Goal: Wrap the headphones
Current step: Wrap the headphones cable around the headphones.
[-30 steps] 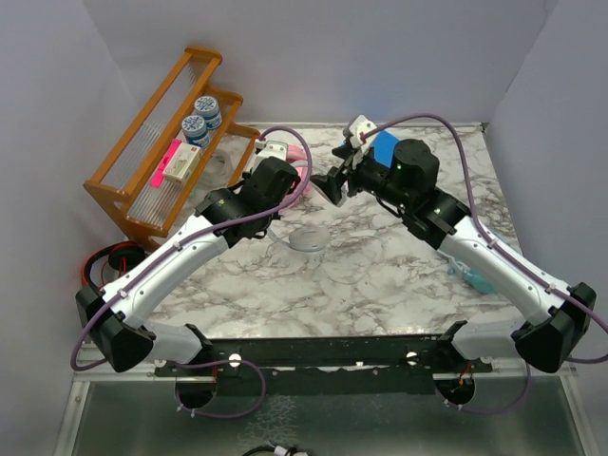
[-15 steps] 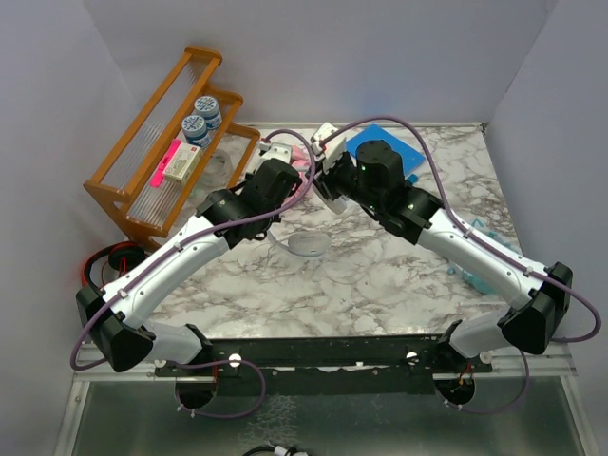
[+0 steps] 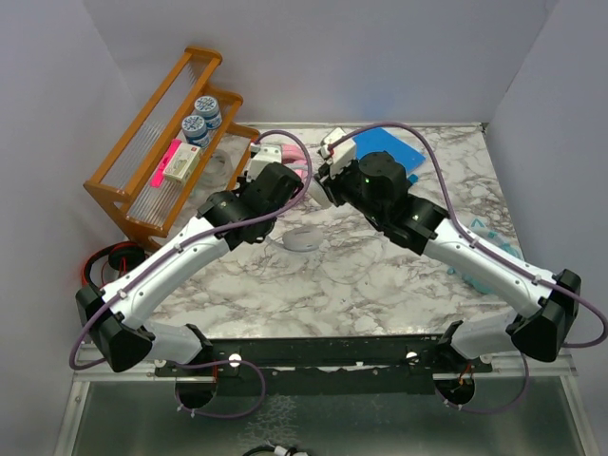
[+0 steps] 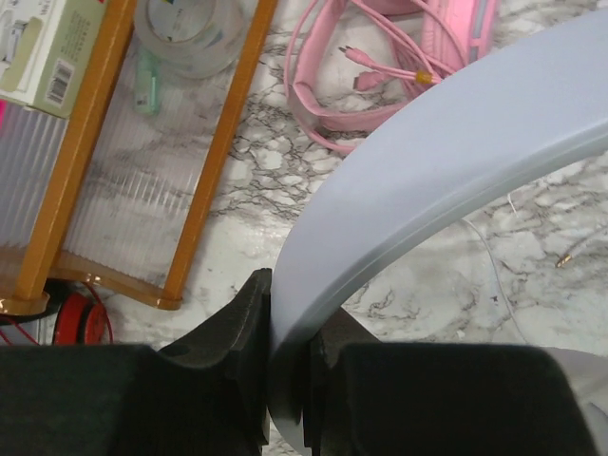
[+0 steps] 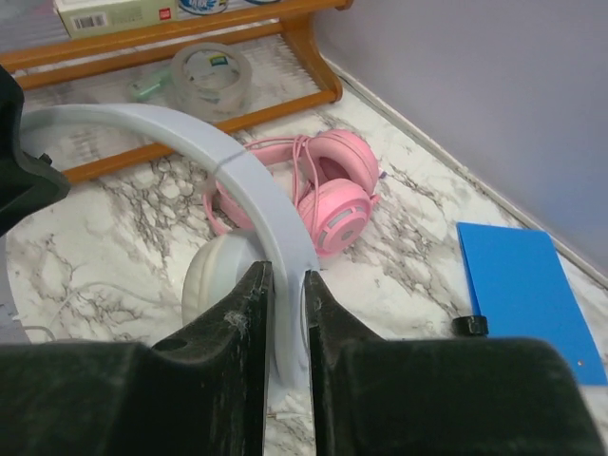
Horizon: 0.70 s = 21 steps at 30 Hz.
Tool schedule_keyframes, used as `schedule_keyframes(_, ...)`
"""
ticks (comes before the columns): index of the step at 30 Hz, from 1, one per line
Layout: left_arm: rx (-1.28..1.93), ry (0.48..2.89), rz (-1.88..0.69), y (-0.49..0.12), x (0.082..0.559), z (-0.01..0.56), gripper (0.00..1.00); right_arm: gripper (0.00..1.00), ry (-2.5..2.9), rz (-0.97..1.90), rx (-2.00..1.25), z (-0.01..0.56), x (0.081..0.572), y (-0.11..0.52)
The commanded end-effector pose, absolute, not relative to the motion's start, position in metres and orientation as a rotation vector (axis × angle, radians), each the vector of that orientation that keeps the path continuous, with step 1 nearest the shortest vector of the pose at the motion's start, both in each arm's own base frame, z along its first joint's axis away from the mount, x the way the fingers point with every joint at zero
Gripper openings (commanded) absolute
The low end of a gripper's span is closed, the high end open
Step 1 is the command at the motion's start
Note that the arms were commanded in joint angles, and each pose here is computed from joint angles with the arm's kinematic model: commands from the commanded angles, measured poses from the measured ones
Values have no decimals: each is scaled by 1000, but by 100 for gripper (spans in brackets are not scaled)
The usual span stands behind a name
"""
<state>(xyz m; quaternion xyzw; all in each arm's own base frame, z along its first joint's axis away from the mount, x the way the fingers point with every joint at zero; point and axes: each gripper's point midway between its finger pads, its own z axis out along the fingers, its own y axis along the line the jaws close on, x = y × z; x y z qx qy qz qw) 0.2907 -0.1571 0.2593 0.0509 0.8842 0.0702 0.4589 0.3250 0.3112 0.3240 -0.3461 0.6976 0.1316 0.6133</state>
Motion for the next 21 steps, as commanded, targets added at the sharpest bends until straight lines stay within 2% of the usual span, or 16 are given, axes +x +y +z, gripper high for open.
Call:
schedule_keyframes(1, -265, 1951, 153, -117, 301, 321, 0, 14, 1760, 155, -702, 291, 328, 269)
schedule_keyframes(6, -267, 1952, 148, -115, 301, 321, 0, 12, 1771, 163, -685, 283, 324, 265)
schedule_keyframes(7, -248, 1960, 140, -117, 300, 320, 0, 15, 1771, 167, -689, 282, 324, 266)
schedule_keyframes(9, -154, 1982, 105, -129, 303, 314, 0, 30, 1759, 176, -685, 286, 324, 267)
schedule_keyframes(10, -97, 1996, 82, -137, 304, 310, 0, 33, 1747, 177, -683, 290, 325, 267)
schedule_keyframes(13, -15, 2044, 86, -147, 306, 295, 0, 36, 1696, 197, -657, 316, 324, 266)
schedule_keyframes(14, -2, 2056, 93, -148, 306, 291, 0, 41, 1674, 206, -654, 326, 322, 266)
schedule_keyframes(17, 21, 2079, 100, -150, 306, 283, 0, 76, 1602, 249, -686, 352, 311, 265)
schedule_keyframes(19, 32, 2087, 96, -152, 305, 281, 0, 91, 1531, 311, -801, 364, 294, 272)
schedule_keyframes(21, 41, 2090, 95, -153, 306, 280, 0, 99, 1491, 359, -871, 373, 281, 275)
